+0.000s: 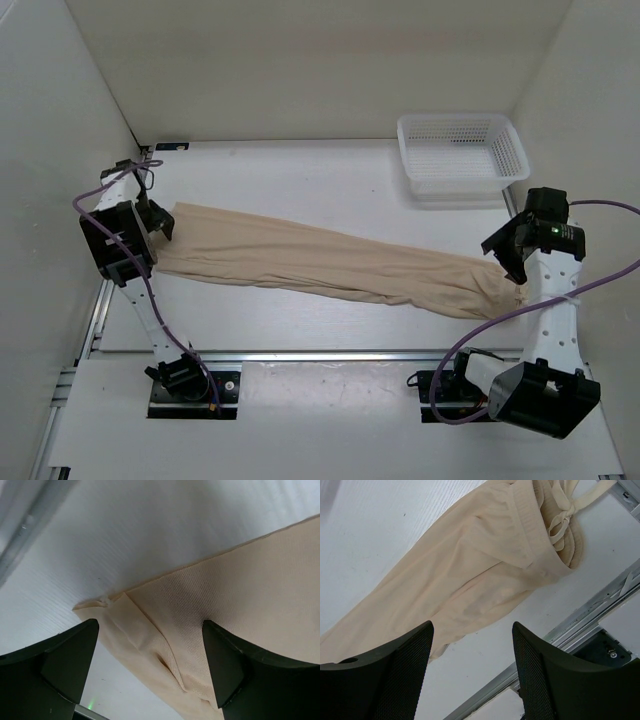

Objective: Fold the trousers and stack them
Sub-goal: Fold the trousers

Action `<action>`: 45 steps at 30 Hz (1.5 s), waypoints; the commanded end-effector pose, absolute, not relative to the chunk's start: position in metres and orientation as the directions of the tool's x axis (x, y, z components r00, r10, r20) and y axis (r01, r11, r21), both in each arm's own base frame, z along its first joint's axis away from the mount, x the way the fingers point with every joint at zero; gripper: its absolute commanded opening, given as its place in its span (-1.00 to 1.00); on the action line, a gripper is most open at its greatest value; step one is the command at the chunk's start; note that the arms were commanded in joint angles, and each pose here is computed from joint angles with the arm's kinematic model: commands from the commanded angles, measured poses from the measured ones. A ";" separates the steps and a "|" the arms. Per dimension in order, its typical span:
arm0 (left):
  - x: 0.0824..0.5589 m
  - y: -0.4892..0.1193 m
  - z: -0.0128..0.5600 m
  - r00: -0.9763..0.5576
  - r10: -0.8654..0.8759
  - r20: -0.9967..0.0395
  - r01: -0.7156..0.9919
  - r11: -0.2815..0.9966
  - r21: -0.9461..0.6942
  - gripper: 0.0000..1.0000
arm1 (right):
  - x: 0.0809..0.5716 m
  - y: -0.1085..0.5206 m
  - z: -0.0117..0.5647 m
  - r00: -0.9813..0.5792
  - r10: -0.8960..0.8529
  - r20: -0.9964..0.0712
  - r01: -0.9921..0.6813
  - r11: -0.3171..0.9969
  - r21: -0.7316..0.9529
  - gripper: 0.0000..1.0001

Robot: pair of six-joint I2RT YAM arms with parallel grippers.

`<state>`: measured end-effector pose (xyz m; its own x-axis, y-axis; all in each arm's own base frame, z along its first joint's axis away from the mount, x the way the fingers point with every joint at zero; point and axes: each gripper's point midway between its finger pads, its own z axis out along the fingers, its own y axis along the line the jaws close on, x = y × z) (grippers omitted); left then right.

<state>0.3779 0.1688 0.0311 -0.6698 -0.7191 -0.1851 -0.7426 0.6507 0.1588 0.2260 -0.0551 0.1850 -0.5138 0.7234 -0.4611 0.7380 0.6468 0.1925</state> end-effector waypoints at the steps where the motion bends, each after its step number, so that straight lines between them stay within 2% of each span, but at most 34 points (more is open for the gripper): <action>1: 0.382 0.160 0.031 -0.667 -0.723 -0.181 -0.744 0.659 0.108 0.93 | 0.229 -0.059 0.199 -0.516 0.703 -0.490 0.726 0.662 0.186 0.39; 8: 0.364 0.171 -0.004 -0.611 -0.786 -0.092 -0.792 0.606 0.077 0.93 | 0.224 -0.057 0.200 -0.523 0.698 -0.489 0.725 0.666 0.175 0.39; 13: 0.359 0.169 -0.017 -0.605 -0.794 -0.060 -0.796 0.602 0.069 0.63 | 0.224 -0.058 0.200 -0.521 0.696 -0.494 0.728 0.664 0.169 0.39; 14: 0.361 0.168 -0.021 -0.605 -0.794 -0.057 -0.796 0.602 0.060 0.39 | 0.224 -0.058 0.200 -0.514 0.702 -0.492 0.733 0.658 0.173 0.39; 16: 0.358 0.167 -0.023 -0.606 -0.794 -0.049 -0.795 0.603 0.064 0.11 | 0.223 -0.058 0.202 -0.510 0.701 -0.498 0.731 0.658 0.178 0.39; 17: 0.358 0.167 -0.023 -0.606 -0.794 -0.049 -0.795 0.603 0.064 -0.13 | 0.223 -0.058 0.202 -0.510 0.701 -0.498 0.731 0.658 0.178 0.39; 20: 0.359 0.165 -0.023 -0.606 -0.795 -0.045 -0.796 0.603 0.056 -0.50 | 0.221 -0.059 0.201 -0.512 0.701 -0.497 0.736 0.656 0.167 0.39; 21: 0.360 0.166 -0.019 -0.605 -0.794 -0.054 -0.796 0.603 0.051 -0.79 | 0.222 -0.059 0.204 -0.508 0.700 -0.503 0.735 0.656 0.172 0.39; 26: 0.369 0.170 0.013 -0.598 -0.791 -0.128 -0.799 0.602 0.013 -0.79 | 0.221 -0.059 0.206 -0.503 0.699 -0.509 0.733 0.657 0.177 0.39; 31: 0.380 0.171 0.086 -0.584 -0.761 -0.282 -0.787 0.616 -0.035 -0.79 | 0.219 -0.059 0.212 -0.488 0.695 -0.527 0.728 0.658 0.193 0.39; 37: 0.387 0.130 0.162 -0.621 -0.664 -0.415 -0.692 0.714 -0.106 -0.79 | 0.214 -0.057 0.218 -0.471 0.691 -0.548 0.722 0.659 0.211 0.39; 45: 0.372 0.049 0.215 -0.685 -0.532 -0.498 -0.537 0.830 -0.150 -0.79 | 0.209 -0.055 0.222 -0.458 0.689 -0.562 0.711 0.663 0.234 0.39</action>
